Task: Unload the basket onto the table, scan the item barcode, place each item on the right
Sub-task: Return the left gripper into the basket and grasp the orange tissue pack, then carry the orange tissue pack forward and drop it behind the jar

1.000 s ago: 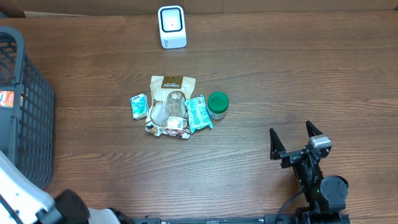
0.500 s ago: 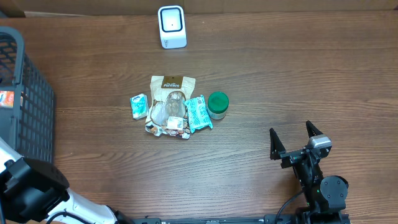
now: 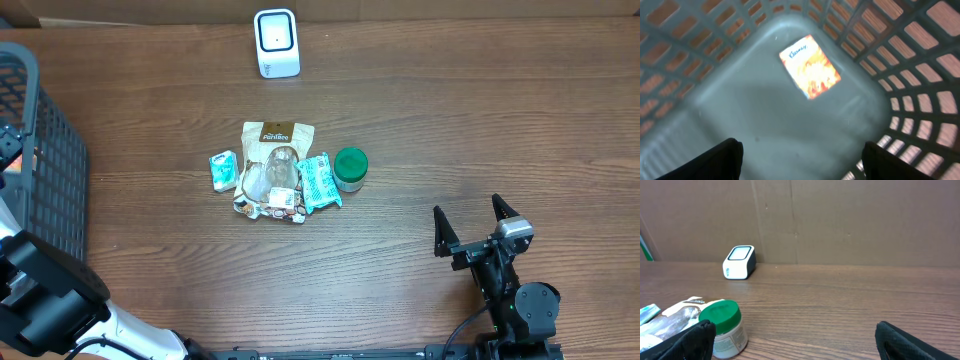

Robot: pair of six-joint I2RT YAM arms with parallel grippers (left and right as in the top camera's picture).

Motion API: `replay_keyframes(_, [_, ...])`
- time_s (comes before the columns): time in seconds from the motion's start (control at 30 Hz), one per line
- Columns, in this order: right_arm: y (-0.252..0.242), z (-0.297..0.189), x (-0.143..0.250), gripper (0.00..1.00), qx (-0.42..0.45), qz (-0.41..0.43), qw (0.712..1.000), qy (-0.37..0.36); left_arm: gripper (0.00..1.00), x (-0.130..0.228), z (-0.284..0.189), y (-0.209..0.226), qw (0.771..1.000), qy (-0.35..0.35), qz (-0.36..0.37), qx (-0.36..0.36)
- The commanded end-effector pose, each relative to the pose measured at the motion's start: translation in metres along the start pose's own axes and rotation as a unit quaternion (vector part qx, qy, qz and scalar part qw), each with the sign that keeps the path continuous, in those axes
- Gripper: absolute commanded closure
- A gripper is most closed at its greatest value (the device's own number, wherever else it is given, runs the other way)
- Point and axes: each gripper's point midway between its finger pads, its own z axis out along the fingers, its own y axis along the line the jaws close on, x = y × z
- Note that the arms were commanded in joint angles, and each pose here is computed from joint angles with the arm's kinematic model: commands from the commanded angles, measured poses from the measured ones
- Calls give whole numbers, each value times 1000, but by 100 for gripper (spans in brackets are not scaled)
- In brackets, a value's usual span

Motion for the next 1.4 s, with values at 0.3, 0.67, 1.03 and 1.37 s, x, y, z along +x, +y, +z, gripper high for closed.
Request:
replay_keyframes(0.3, [2, 0, 3, 0, -5, 2, 1000, 0, 27, 21, 80, 0, 992, 38, 118, -5])
replay_keyframes(0.67, [2, 0, 3, 0, -5, 2, 1000, 0, 39, 26, 123, -21, 985, 30, 168, 40])
replay_keyframes(1.03, [2, 0, 3, 0, -5, 2, 1000, 0, 43, 40, 148, -22, 983, 46, 173, 41])
replay_keyframes(1.37, [2, 0, 3, 0, -5, 2, 1000, 0, 96, 52, 161, -21, 982, 63, 174, 38])
